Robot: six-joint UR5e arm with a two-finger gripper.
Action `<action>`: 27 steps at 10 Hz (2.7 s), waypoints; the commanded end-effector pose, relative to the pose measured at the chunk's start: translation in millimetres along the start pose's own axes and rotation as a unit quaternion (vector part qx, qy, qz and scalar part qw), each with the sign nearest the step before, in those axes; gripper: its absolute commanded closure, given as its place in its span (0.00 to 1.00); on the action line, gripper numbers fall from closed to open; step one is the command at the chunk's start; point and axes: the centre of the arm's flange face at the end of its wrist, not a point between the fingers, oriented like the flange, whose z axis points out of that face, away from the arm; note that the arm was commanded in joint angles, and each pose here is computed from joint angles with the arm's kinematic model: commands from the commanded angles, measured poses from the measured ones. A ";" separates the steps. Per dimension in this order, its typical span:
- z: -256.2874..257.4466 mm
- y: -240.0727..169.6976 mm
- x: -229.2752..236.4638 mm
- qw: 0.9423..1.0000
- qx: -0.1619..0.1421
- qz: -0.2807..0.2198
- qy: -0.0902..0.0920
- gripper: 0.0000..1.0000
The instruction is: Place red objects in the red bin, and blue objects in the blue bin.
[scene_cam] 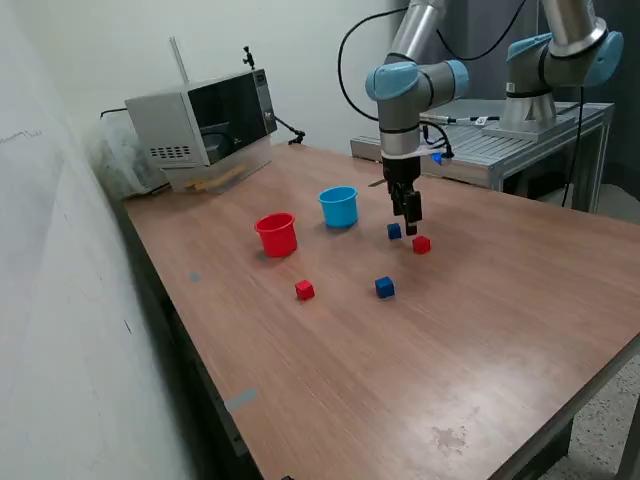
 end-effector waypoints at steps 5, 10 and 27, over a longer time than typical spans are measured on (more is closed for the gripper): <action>4.8 8.7 -5.9 1.000 0.002 0.008 -0.001 0.00; 8.9 8.8 -5.6 1.000 0.005 0.007 -0.002 0.00; 12.9 29.2 -29.0 0.999 0.006 0.031 -0.003 0.00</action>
